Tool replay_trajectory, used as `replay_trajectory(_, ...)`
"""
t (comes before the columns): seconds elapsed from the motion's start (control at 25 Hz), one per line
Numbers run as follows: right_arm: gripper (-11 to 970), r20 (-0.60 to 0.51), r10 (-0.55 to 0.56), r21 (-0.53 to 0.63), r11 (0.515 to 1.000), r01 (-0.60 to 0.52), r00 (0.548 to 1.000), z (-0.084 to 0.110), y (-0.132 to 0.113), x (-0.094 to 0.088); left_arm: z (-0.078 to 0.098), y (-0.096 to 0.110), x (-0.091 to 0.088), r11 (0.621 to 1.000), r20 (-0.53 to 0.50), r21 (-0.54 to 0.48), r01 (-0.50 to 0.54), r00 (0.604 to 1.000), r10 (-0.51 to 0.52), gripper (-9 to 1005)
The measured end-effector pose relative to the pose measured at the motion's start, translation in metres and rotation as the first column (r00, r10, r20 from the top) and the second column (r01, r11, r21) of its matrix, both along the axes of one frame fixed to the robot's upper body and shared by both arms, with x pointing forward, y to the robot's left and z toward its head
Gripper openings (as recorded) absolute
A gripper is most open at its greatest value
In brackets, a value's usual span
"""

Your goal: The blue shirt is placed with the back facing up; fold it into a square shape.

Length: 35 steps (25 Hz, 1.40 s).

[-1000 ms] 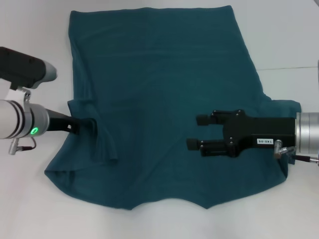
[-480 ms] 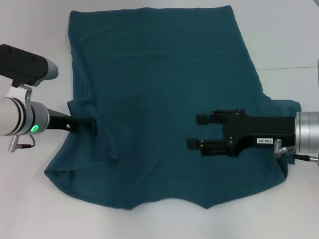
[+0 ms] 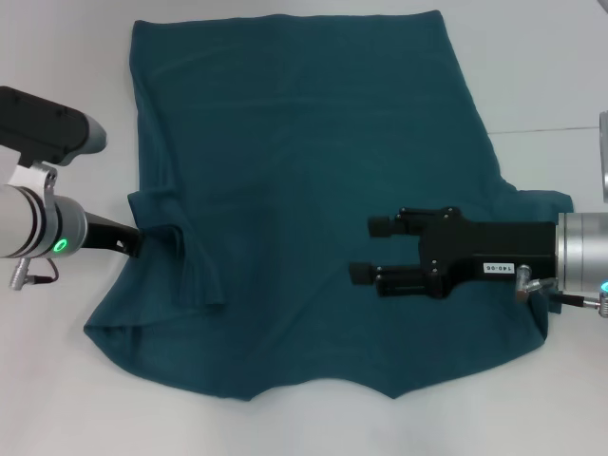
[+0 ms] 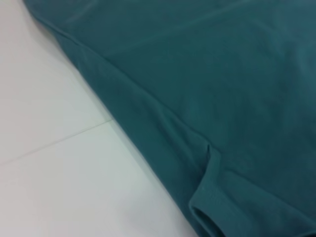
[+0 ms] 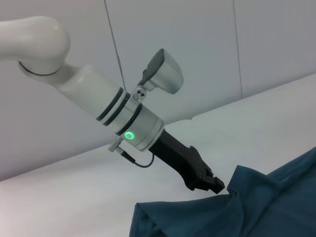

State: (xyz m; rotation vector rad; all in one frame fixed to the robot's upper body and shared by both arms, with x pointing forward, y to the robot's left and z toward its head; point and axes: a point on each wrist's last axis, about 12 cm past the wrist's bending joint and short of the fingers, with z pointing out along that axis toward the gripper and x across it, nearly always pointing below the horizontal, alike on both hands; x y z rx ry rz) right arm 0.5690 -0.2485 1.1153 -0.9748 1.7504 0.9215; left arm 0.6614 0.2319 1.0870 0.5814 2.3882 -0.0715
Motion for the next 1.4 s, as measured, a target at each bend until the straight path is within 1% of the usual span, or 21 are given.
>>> replay_trajectory(0.48,829,0.001,-0.003,0.006,1.0,0.003,1.0,0.0,0.001,0.001,0.002,-0.017,0.005,0.998,-0.01,0.038,0.05,0.999,-0.049,1)
replay_trajectory(0.76,829,0.001,-0.002,0.006,1.0,0.002,1.0,-0.002,0.001,0.0,0.007,-0.026,0.008,0.998,0.018,0.036,0.061,0.998,-0.061,1)
replay_trajectory(1.0,830,-0.003,-0.003,0.009,1.0,0.003,1.0,-0.003,0.001,-0.001,0.009,-0.042,0.01,0.996,0.043,0.027,0.081,0.996,-0.082,1)
replay_trajectory(1.2,830,-0.003,-0.005,0.011,1.0,0.005,1.0,-0.003,0.0,-0.001,0.009,-0.058,0.008,0.992,0.046,0.033,0.12,0.992,-0.122,1)
replay_trajectory(1.4,830,-0.001,-0.011,0.018,1.0,0.011,1.0,-0.004,-0.001,-0.002,0.009,-0.064,0.008,0.992,0.045,0.005,0.125,0.991,-0.126,2)
